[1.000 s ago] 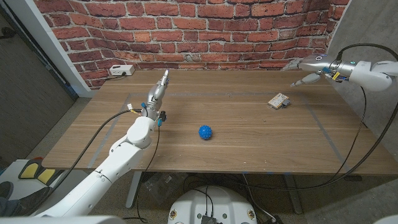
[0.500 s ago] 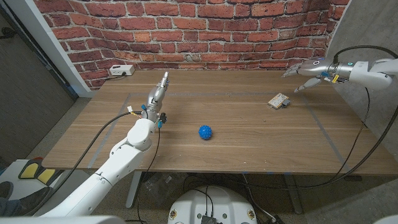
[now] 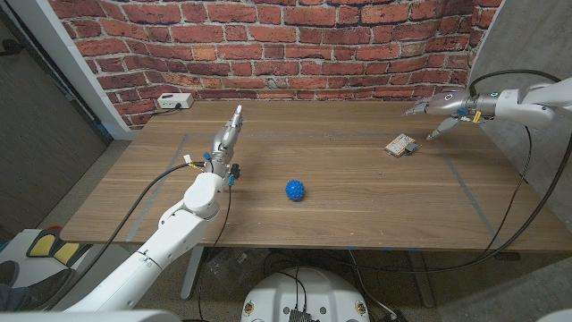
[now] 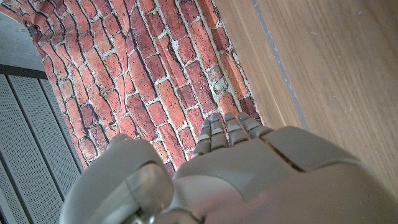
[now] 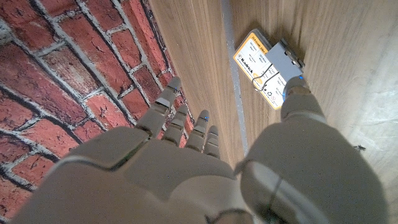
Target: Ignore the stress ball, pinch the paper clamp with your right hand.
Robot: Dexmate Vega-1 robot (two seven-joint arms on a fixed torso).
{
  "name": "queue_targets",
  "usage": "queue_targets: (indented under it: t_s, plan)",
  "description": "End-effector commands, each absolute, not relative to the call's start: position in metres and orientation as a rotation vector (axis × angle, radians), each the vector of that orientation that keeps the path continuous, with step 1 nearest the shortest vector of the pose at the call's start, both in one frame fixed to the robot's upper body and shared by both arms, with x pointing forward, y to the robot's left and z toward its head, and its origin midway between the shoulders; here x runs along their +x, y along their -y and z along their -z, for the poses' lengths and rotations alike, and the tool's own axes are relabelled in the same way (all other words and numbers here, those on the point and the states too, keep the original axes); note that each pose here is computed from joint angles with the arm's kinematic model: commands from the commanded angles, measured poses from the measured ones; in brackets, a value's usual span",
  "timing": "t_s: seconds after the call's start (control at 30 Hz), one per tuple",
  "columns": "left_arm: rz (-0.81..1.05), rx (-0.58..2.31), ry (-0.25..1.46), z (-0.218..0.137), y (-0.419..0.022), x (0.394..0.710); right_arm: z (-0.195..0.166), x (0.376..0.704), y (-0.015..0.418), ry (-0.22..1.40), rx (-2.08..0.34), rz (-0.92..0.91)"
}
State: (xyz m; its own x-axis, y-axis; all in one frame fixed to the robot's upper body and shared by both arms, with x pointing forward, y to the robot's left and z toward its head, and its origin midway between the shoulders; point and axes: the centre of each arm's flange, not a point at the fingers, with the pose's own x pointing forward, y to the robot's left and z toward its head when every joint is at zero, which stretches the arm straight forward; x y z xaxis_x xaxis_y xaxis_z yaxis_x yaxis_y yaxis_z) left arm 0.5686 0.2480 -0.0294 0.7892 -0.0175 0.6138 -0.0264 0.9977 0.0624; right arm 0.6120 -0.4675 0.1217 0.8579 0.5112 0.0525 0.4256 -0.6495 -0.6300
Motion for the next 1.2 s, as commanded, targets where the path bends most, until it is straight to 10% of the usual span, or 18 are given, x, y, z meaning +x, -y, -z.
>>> queue_targets:
  t_s: [0.03,1.2]
  plan:
    - [-0.007,0.076,0.658,0.028,-0.245,0.568,-0.117,0.622,0.467,0.637,-2.383,-0.236]
    - [-0.012,0.059,0.652,0.029,-0.25,0.575,-0.1,0.637,0.465,0.589,-2.417,-0.319]
